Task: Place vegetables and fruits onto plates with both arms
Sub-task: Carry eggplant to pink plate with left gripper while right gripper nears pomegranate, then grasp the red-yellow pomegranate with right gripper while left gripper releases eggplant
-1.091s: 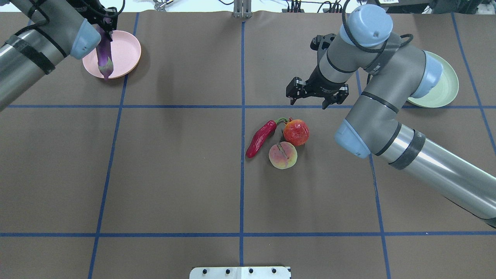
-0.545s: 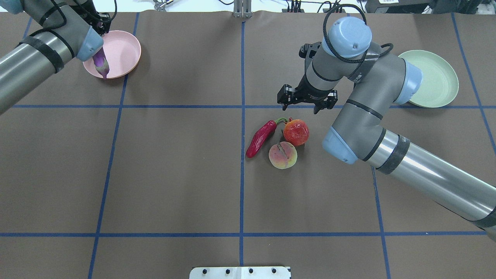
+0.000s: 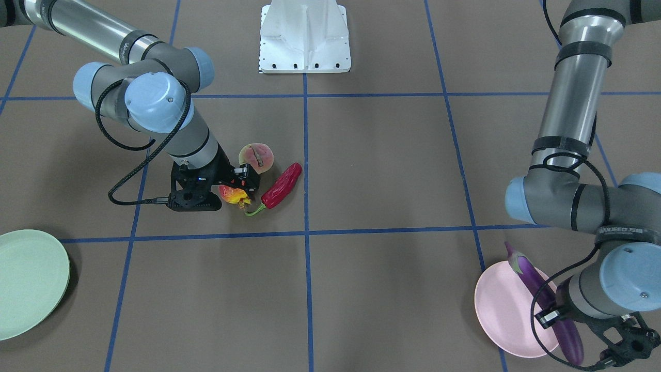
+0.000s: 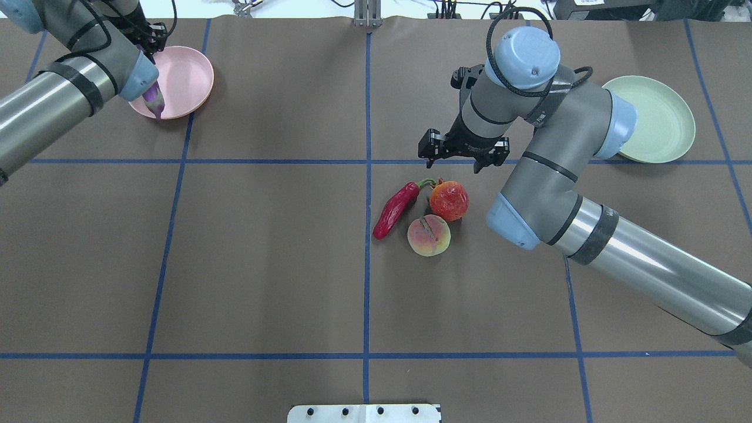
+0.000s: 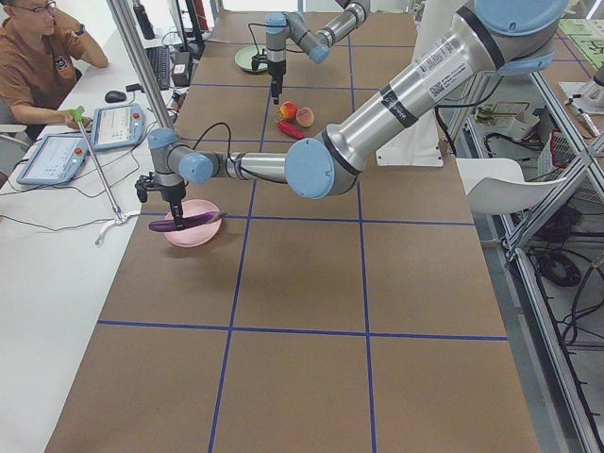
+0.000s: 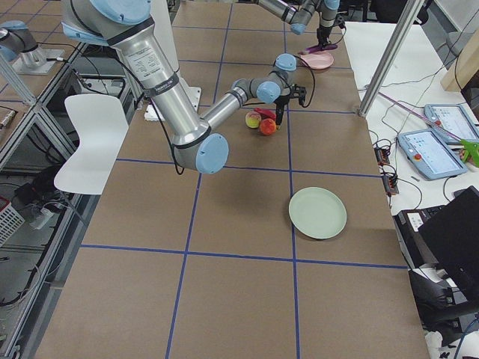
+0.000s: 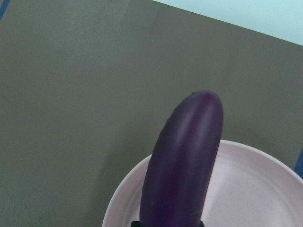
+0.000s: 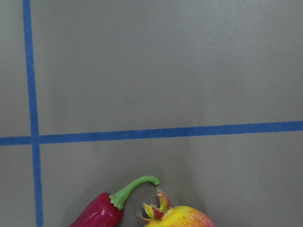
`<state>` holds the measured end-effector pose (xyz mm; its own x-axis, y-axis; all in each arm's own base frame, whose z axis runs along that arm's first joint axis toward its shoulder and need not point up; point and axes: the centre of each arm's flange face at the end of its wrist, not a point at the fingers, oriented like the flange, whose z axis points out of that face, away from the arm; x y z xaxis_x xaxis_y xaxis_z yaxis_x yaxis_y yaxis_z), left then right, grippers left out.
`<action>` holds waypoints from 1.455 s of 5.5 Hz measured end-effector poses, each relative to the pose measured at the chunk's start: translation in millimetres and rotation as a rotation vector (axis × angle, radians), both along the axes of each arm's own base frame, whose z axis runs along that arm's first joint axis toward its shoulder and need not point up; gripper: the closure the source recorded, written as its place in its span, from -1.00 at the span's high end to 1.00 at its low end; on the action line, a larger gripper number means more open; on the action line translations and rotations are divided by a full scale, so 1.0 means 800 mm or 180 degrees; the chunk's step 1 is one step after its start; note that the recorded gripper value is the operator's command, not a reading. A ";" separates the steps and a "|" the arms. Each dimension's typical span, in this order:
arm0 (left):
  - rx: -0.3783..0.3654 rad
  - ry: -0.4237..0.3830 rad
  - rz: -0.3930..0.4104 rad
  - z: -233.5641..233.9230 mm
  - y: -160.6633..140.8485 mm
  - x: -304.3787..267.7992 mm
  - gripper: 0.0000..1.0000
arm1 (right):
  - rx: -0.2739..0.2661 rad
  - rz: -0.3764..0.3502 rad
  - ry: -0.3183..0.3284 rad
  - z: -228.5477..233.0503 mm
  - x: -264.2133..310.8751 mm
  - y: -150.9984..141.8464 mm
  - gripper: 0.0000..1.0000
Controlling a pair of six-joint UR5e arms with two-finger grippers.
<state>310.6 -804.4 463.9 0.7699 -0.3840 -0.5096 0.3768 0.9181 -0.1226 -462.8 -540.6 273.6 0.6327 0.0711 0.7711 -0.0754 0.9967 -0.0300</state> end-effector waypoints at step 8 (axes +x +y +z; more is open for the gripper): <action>0.0236 -0.0038 0.0037 -0.014 -0.023 -0.060 1.00 | 0.0027 -0.0074 0.0053 -0.002 -0.033 0.013 0.98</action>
<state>262.6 -822.6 452.3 0.7803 -0.3367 -0.5271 0.3671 0.9288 -0.0498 -488.9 -530.4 272.2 0.6468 0.0497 0.7610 -0.0527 0.9984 -0.0205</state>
